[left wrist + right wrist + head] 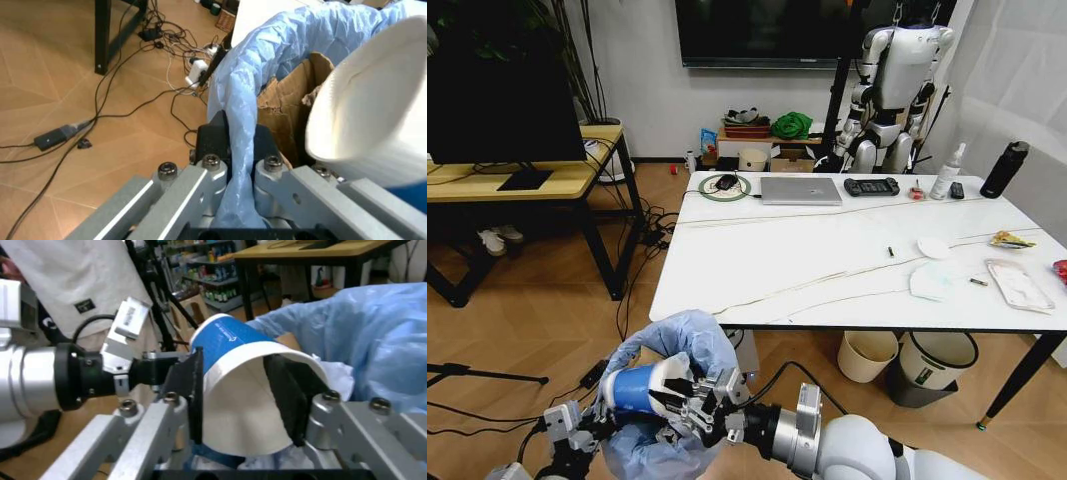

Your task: Pick up the trash bin and place the trash from the table into it.

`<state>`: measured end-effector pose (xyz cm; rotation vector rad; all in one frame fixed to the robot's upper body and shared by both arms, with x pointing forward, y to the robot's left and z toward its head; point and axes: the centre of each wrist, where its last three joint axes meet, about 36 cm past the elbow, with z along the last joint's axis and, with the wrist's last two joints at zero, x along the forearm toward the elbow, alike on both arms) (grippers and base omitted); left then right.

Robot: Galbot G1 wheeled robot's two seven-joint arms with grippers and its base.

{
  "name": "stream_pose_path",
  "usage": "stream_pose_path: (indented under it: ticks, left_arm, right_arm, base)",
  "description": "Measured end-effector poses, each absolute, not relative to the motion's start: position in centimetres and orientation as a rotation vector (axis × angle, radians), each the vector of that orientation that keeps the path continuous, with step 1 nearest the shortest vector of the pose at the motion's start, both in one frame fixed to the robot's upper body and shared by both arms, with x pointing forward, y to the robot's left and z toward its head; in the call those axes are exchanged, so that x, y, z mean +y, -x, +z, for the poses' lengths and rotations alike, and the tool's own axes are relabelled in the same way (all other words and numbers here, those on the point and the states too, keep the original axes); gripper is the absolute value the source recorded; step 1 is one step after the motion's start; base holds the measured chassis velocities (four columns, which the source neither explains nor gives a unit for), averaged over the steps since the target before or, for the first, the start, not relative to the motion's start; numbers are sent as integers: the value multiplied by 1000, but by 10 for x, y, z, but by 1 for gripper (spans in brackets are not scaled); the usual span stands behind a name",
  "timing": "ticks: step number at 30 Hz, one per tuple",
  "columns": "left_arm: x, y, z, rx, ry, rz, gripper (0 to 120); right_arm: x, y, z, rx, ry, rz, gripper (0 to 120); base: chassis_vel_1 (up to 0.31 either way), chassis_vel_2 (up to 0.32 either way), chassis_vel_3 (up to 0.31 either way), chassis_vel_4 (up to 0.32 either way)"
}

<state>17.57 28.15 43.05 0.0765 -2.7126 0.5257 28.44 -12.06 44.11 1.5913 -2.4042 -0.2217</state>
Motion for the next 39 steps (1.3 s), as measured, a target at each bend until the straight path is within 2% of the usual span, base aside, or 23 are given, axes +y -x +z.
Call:
stream_pose_path:
  ticks: [4, 6, 10, 12, 16, 23, 27, 32, 35, 39]
  left_arm:
    - [281, -176, 429, -2711, -78, 517, 0]
    - [282, -176, 428, -2709, -79, 515, 0]
    - [281, -179, 425, -2708, -74, 518, 0]
    - [280, -179, 425, -2707, -71, 520, 0]
    - [279, -179, 424, -2702, -66, 521, 0]
    - [278, -180, 418, -2690, -50, 522, 0]
    - [280, -184, 413, -2688, -34, 528, 0]
    - [283, -187, 406, -2681, -21, 519, 0]
    - [285, -187, 401, -2673, -12, 520, 0]
    - [288, -186, 393, -2663, -3, 524, 0]
  right_arm:
    - [-131, -289, 447, -2452, -1556, -197, 53]
    - [-134, -290, 449, -2460, -1548, -190, 56]
    - [-147, -289, 450, -2491, -1498, -160, 74]
    - [-150, -289, 450, -2499, -1487, -153, 76]
    - [-162, -295, 458, -2571, -1431, -151, 95]
    - [-191, -311, 461, -2753, -1171, -231, 100]
    - [-236, -325, 435, -2932, -981, -260, 100]
    - [-288, -336, 397, -3079, -749, -150, 100]
    - [-317, -329, 376, -3120, -595, -121, 100]
    - [-332, -309, 357, -3148, -441, -155, 100]
  base:
    - [0, 0, 0, 0]
    - [0, 0, 0, 0]
    - [0, 0, 0, 0]
    - [0, 0, 0, 0]
    - [0, 0, 0, 0]
    - [0, 0, 0, 0]
    - [0, 0, 0, 0]
    - [0, 0, 0, 0]
    - [0, 0, 0, 0]
    - [0, 0, 0, 0]
